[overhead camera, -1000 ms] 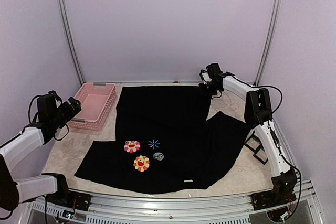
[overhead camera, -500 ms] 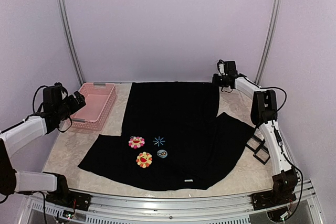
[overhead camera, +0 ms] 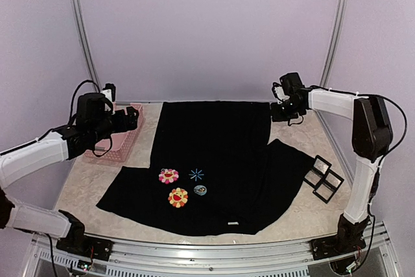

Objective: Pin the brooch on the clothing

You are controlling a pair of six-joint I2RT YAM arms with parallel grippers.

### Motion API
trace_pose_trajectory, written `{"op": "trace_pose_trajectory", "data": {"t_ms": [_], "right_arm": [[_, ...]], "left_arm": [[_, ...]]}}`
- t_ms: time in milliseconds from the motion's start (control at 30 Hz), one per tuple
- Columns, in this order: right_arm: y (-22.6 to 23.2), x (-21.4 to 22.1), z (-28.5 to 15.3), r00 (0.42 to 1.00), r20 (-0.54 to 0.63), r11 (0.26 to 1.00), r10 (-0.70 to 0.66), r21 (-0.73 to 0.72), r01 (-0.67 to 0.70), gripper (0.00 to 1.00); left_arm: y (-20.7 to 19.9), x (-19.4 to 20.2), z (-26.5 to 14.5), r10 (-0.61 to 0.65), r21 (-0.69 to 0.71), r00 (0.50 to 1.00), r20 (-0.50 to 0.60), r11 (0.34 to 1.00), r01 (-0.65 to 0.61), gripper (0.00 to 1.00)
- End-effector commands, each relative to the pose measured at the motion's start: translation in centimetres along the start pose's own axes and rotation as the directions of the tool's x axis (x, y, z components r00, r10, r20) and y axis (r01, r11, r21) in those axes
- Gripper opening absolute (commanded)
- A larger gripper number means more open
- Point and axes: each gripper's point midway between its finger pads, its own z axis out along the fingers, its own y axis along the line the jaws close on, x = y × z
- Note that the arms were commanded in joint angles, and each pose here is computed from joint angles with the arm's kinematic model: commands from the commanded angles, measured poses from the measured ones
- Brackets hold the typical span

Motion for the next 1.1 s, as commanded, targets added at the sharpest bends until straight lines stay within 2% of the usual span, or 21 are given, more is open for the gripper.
{"op": "trace_pose_trajectory", "data": {"t_ms": [0,133,167,267,400,467,567,667,767,967,1067], "right_arm": [[-1.1,9.0,-0.8,0.983,-0.177,0.995,0.045,0.093,-0.029,0.00],[-0.3,14.7,-0.8,0.959,-0.273,0.997,0.069,0.062,-0.055,0.00],[-0.6,15.8,-0.7,0.954,-0.289,0.995,0.079,0.074,-0.061,0.00],[-1.5,18.3,-0.5,0.942,-0.321,0.991,0.099,0.114,-0.066,0.00],[-3.6,20.6,-0.7,0.924,-0.354,0.977,0.141,0.199,-0.073,0.00],[-4.8,21.5,-1.1,0.918,-0.363,0.967,0.161,0.242,-0.074,0.00],[-6.6,22.0,-2.1,0.916,-0.347,0.951,0.200,0.293,-0.097,0.00],[-7.4,22.5,-2.7,0.914,-0.344,0.947,0.214,0.302,-0.108,0.00],[-7.5,22.8,-2.7,0.911,-0.355,0.949,0.209,0.299,-0.101,0.00],[-7.6,23.4,-3.6,0.904,-0.369,0.947,0.214,0.307,-0.099,0.00],[-6.3,22.0,-4.3,0.918,-0.367,0.968,0.148,0.244,-0.059,0.00]], "left_arm": [[-7.1,2.2,3.5,0.253,0.113,0.957,-0.139,0.965,-0.238,0.87],[-11.8,6.1,9.0,0.323,0.209,0.907,-0.272,0.939,-0.272,0.71],[-12.4,7.8,10.7,0.340,0.214,0.891,-0.302,0.935,-0.285,0.70],[-13.1,9.8,14.2,0.352,0.197,0.875,-0.333,0.933,-0.300,0.70],[-12.0,14.2,18.1,0.379,0.146,0.822,-0.425,0.925,-0.351,0.70],[-10.2,17.2,19.6,0.375,0.105,0.786,-0.490,0.921,-0.374,0.70],[-6.9,19.6,20.7,0.328,0.040,0.766,-0.554,0.929,-0.369,0.70],[-4.0,20.5,20.8,0.294,-0.009,0.759,-0.581,0.930,-0.367,0.70],[-3.0,20.5,20.7,0.280,-0.017,0.764,-0.581,0.934,-0.356,0.70],[-3.3,19.9,20.0,0.304,-0.023,0.769,-0.563,0.924,-0.382,0.71],[-6.0,17.4,18.9,0.354,0.031,0.800,-0.484,0.921,-0.388,0.76]]}}
